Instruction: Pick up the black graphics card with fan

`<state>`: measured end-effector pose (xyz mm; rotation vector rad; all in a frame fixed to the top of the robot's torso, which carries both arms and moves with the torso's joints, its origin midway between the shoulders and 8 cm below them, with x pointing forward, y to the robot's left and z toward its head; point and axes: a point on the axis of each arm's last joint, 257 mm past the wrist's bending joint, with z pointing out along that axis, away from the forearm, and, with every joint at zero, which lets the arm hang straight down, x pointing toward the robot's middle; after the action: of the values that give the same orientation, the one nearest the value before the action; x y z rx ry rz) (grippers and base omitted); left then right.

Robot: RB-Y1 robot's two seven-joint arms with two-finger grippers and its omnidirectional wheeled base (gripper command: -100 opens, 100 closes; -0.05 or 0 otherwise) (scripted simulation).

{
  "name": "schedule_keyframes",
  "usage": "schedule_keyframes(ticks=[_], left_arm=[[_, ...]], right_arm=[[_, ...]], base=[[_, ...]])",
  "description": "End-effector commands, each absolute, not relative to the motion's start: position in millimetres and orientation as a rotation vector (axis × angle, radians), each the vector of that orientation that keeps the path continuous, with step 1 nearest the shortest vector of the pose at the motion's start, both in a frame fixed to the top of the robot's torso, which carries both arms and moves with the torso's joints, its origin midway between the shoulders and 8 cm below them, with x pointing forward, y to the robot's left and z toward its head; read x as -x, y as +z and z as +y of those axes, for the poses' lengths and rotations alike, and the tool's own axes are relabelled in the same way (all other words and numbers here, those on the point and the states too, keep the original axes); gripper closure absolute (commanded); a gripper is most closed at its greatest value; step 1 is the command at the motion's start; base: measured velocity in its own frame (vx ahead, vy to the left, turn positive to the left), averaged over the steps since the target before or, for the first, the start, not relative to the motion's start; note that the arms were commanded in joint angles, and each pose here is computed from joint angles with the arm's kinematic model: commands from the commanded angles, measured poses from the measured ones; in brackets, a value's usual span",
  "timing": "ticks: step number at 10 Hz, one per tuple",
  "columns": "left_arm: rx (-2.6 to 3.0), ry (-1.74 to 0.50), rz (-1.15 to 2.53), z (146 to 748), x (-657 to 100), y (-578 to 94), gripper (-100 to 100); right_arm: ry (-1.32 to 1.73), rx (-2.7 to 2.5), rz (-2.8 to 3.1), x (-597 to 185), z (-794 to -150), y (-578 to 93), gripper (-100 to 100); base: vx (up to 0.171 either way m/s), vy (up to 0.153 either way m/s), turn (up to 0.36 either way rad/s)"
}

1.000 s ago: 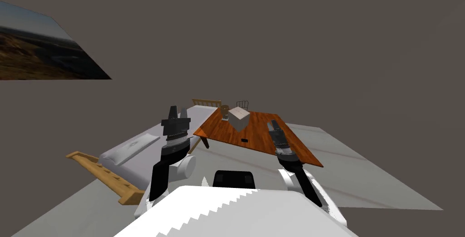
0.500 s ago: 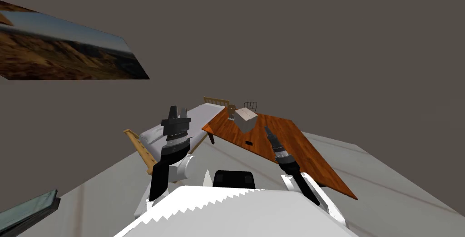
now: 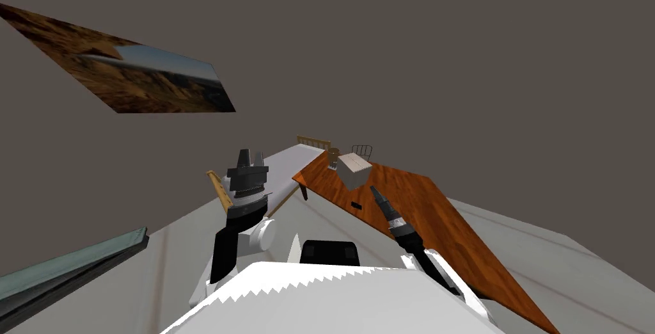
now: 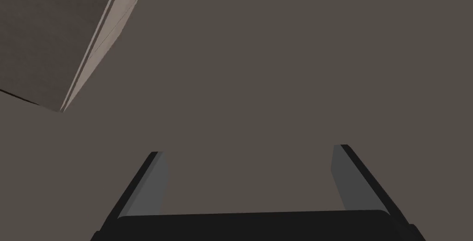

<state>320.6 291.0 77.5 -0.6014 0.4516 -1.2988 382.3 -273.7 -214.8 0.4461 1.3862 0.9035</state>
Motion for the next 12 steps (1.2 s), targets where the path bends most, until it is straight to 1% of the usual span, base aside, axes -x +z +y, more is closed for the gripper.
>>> schedule_keyframes(ticks=[1, 2, 3, 4, 6, 7, 8, 12], left_arm=[[0.601, -1.299, 0.452, 291.0, -320.6, 77.5, 0], [0.601, -1.299, 0.452, 290.9, -320.6, 77.6, 0], [0.601, -1.299, 0.452, 290.9, -320.6, 77.5, 0], [0.601, -1.299, 0.452, 291.0, -320.6, 77.5, 0], [0.601, -1.299, 0.452, 290.9, -320.6, 77.5, 0], [0.601, -1.299, 0.452, 290.9, -320.6, 77.6, 0], [0.601, -1.299, 0.452, 291.0, -320.6, 77.5, 0], [0.601, -1.299, 0.452, 290.9, -320.6, 77.5, 0]], right_arm=[[0.838, -0.414, 1.472, -376.4, -278.9, -244.9, -100], [0.827, -0.431, 1.493, -374.4, -283.5, -257.1, -100], [0.825, -0.433, 1.495, -374.1, -284.1, -258.7, -100], [0.769, -0.402, 1.570, -368.0, -289.3, -284.4, -100], [0.709, -0.374, 1.651, -359.0, -296.3, -314.1, -100], [0.702, -0.384, 1.664, -356.7, -299.4, -321.2, -100], [0.695, -0.394, 1.676, -354.4, -302.3, -327.9, -100], [0.570, -0.345, 1.858, -322.6, -322.3, -394.9, -100]], base=[[0.013, -0.022, 0.285], [0.009, -0.030, 0.202], [0.002, -0.016, -0.002], [0.009, -0.009, 0.307], [0.016, -0.016, 0.303], [0.019, -0.023, 0.224], [0.008, -0.011, -0.004], [0.023, -0.013, 0.282]])
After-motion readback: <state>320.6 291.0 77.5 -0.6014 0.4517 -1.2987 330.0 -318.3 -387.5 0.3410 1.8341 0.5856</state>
